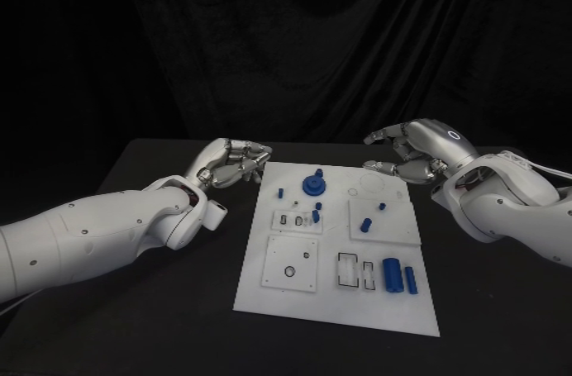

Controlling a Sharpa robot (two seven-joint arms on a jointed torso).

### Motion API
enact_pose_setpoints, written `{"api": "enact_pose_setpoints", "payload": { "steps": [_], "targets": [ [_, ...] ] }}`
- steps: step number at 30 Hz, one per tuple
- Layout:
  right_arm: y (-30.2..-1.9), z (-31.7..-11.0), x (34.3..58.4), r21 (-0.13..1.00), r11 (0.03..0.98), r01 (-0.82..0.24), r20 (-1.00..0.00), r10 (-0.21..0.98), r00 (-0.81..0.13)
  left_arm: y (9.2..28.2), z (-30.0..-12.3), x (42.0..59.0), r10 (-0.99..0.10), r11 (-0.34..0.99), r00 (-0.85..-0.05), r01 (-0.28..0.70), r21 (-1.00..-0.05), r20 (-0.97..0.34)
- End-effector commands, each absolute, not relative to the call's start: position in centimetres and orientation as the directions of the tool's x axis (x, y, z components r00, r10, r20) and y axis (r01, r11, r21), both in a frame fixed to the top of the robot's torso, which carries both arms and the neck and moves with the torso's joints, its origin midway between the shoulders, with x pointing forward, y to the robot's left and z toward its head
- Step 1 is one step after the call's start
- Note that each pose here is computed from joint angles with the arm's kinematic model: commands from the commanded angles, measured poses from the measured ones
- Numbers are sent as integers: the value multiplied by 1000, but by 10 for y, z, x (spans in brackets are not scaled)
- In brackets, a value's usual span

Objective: Assemble the parts on the task board

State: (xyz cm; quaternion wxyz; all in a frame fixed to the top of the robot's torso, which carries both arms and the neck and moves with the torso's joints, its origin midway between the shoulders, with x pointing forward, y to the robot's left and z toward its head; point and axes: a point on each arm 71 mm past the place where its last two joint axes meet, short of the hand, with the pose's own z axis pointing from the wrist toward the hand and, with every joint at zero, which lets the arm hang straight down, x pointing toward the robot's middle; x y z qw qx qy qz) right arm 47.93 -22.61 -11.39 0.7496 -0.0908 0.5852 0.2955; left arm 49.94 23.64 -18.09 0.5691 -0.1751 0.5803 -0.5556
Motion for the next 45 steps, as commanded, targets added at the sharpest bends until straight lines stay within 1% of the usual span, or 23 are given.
{"api": "enact_pose_setpoints", "payload": {
  "steps": [1, 4, 6, 9, 13, 19, 24, 26, 32, 45],
  "targets": [
    [-231, -118, 484, 229, 824, -517, -934, 337, 123, 221, -183, 504, -653, 547, -241, 505, -668, -718],
    [-233, -122, 486, 231, 835, -499, -942, 321, 102, 206, -184, 507, -542, 630, -217, 534, -563, -812],
    [-234, -124, 487, 231, 839, -492, -945, 315, 92, 198, -183, 508, -494, 660, -206, 544, -518, -845],
    [-235, -127, 487, 233, 845, -481, -949, 305, 77, 180, -180, 508, -413, 706, -201, 545, -452, -888],
    [-236, -129, 488, 234, 851, -471, -953, 296, 62, 165, -178, 507, -355, 745, -225, 517, -420, -907],
    [-235, -133, 490, 233, 856, -462, -958, 284, 42, 146, -178, 507, -274, 795, -301, 464, -391, -914],
    [-235, -137, 491, 234, 858, -458, -961, 276, 27, 135, -182, 507, -202, 825, -371, 435, -361, -906],
    [-234, -138, 491, 233, 859, -455, -962, 272, 21, 130, -185, 508, -154, 844, -416, 417, -338, -897],
    [-233, -141, 492, 233, 861, -452, -964, 265, 8, 124, -192, 507, -65, 886, -494, 372, -278, -867],
    [-232, -147, 493, 235, 862, -450, -965, 261, -4, 112, -199, 509, 17, 931, -550, 313, -187, -835]
  ]
}}
